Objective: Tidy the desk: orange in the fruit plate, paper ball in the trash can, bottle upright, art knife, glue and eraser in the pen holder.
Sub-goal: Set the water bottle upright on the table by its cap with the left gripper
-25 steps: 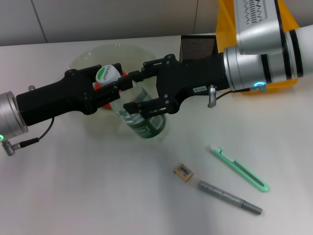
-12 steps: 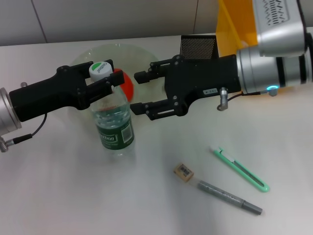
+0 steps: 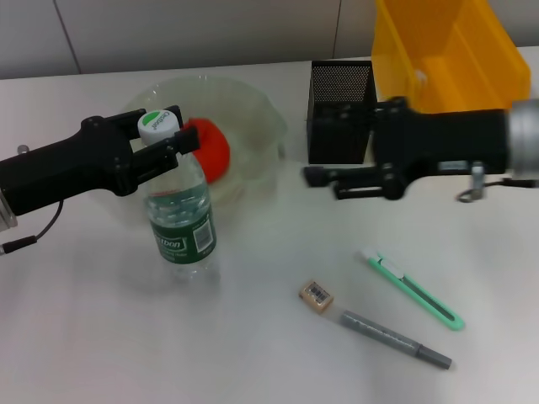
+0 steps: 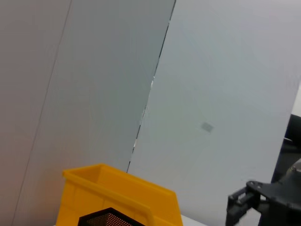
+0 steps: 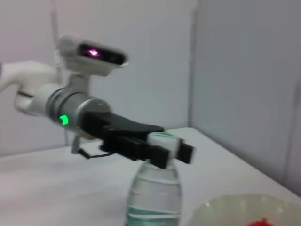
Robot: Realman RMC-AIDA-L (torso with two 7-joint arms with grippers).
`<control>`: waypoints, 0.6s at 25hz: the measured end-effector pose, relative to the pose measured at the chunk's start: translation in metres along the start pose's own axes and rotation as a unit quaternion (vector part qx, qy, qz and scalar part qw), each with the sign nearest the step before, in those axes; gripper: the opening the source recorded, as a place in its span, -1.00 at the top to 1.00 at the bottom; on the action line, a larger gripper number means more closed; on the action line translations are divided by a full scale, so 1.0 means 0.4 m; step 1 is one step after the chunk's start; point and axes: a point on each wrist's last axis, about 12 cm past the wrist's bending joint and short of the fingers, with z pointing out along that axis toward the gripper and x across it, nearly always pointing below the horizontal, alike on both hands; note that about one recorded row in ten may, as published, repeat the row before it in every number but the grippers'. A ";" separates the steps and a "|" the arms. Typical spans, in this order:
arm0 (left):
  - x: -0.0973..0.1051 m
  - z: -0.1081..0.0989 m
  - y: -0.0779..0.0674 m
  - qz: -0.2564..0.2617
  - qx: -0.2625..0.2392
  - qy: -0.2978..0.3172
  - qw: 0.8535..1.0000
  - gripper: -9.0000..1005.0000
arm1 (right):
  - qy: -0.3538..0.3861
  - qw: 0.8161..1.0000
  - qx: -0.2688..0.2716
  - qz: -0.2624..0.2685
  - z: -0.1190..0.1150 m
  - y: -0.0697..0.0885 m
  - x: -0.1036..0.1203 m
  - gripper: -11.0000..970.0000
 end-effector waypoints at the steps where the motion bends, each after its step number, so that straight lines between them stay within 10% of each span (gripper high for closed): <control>1: 0.000 0.000 0.000 0.000 0.000 0.000 1.000 0.12 | 0.000 1.000 0.000 0.000 0.000 0.000 0.000 -0.41; 15: 0.028 0.006 -0.030 0.050 0.010 -0.012 0.999 0.12 | -0.041 0.989 0.104 0.093 -0.149 0.002 0.165 -0.41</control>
